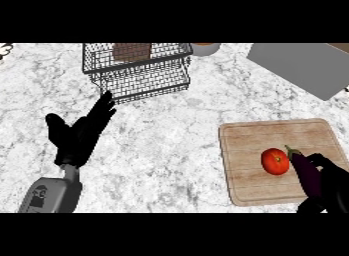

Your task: Pick the eggplant from the cutting board and place it in the tiered basket

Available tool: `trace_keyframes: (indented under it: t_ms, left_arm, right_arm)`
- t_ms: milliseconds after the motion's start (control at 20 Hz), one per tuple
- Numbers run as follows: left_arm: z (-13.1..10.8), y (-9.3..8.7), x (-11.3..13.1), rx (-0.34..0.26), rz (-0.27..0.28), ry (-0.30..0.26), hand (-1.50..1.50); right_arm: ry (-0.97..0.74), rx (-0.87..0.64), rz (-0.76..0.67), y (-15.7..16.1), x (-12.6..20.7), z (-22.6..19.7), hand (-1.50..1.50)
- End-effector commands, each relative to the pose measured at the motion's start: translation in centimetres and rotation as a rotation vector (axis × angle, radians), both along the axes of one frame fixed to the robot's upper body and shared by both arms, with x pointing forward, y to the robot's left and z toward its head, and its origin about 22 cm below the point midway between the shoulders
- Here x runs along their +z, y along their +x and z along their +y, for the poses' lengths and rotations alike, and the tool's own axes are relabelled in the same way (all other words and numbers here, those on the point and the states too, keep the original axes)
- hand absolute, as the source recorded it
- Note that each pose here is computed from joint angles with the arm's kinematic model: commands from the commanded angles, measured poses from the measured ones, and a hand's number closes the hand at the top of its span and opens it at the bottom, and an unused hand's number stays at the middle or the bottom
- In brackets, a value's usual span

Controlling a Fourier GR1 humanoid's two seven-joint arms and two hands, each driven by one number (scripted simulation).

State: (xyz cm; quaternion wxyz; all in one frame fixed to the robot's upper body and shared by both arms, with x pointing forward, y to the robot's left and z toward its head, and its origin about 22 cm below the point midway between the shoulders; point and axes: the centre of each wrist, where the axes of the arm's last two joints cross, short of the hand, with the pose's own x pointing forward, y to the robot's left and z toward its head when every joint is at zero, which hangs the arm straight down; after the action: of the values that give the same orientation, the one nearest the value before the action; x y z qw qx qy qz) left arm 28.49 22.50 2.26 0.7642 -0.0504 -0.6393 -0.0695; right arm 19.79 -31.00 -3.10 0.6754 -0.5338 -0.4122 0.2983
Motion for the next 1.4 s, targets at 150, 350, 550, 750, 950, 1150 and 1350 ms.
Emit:
trace_keyframes:
  t_ms: [150,350,550,750,950,1150,1350]
  left_arm:
    - [0.0,-0.8,-0.5,-0.028,0.010,-0.010,0.00]
    - [-1.3,0.0,0.4,-0.060,0.003,-0.012,0.00]
    - [-0.5,0.4,0.9,-0.009,0.008,-0.010,0.00]
    - [0.2,0.2,0.0,0.019,0.010,-0.010,0.00]
    - [0.1,-0.7,0.8,0.005,0.008,-0.010,0.00]
    - [0.1,-0.7,0.1,0.001,0.006,-0.005,0.00]
    - [0.0,-0.9,0.0,0.021,0.017,0.006,0.00]
  right_arm:
    - [0.020,0.182,0.060,2.3,-0.5,7.7,1.50]
    - [0.011,0.374,0.186,5.3,2.4,12.8,1.50]
    - [0.119,0.401,0.109,5.7,5.4,16.3,1.50]
    - [0.290,0.365,-0.021,4.4,9.0,17.7,1.50]
    - [0.357,0.376,-0.153,1.5,15.3,18.5,1.50]
    - [0.347,0.403,-0.327,1.3,22.3,18.5,1.50]
    - [0.290,0.426,-0.414,1.1,24.8,19.9,1.50]
